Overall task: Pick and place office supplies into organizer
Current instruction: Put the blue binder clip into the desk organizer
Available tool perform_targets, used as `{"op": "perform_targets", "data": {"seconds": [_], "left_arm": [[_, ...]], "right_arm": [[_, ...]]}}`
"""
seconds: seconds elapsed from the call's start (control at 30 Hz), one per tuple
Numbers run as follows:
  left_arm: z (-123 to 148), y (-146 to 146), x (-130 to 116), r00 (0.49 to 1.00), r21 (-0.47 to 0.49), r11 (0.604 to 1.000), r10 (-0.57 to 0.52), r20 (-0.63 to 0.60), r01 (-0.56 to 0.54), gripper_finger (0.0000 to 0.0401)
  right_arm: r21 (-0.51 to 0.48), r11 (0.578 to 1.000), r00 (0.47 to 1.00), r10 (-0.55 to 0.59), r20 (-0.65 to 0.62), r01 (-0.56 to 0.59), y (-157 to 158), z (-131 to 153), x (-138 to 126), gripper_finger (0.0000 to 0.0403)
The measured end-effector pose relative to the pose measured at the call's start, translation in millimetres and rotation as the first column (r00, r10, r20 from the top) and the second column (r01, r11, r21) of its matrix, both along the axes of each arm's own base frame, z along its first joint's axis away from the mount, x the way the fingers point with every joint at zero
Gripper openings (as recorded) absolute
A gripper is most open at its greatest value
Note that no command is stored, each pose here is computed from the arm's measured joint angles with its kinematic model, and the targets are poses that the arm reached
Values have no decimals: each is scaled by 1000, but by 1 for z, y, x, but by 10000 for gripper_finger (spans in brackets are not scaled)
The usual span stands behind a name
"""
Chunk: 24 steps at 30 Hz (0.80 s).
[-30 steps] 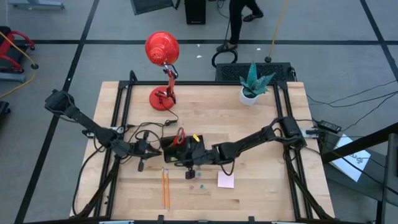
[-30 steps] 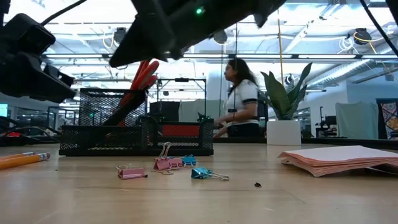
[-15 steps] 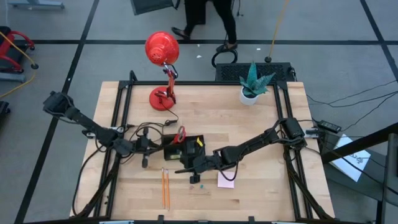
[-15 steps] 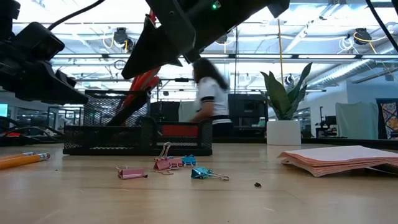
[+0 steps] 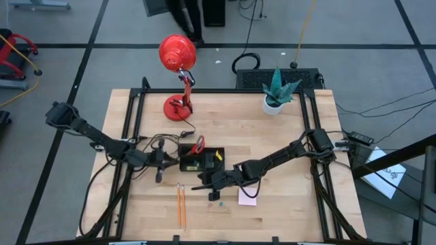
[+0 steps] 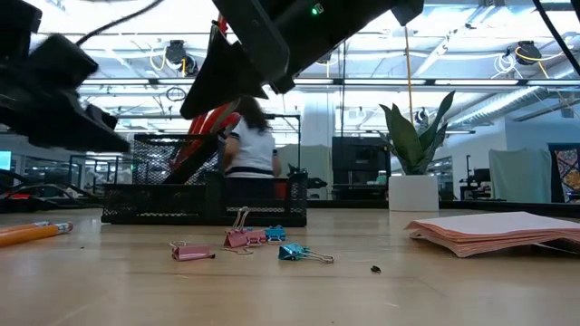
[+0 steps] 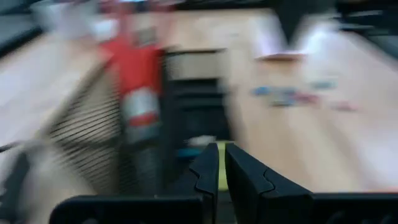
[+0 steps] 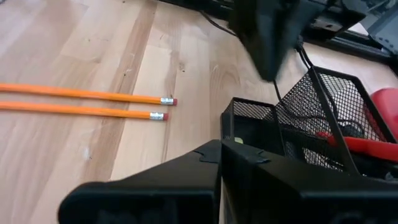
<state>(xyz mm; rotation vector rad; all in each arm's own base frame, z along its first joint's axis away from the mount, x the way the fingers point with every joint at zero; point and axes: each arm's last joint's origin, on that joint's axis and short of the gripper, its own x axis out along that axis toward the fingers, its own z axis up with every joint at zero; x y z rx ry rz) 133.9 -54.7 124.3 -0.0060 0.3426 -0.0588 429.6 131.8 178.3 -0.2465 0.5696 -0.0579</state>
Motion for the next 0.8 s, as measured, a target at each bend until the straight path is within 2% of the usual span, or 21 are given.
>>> {"op": "perform_targets", "data": {"seconds": [0.13,0.27,0.4,0.5,0.8], "left_arm": [[11,-14,-1,969,-4,975,-223,105,224,31],[16,-23,-5,932,31,945,-328,154,327,31],[15,-28,-8,917,39,929,-369,152,368,31],[15,-30,-10,913,42,925,-380,147,379,31],[10,-28,-10,929,85,933,-356,96,349,31]], "right_arm": [[-18,999,999,35,-21,-35,-1,13,-6,0],[-7,998,995,62,-84,-63,-5,40,-24,0],[84,993,980,98,-174,-84,-4,61,-47,4],[188,980,971,107,-212,-67,5,66,-58,19],[389,910,945,-8,-328,142,42,29,-61,126]]}}
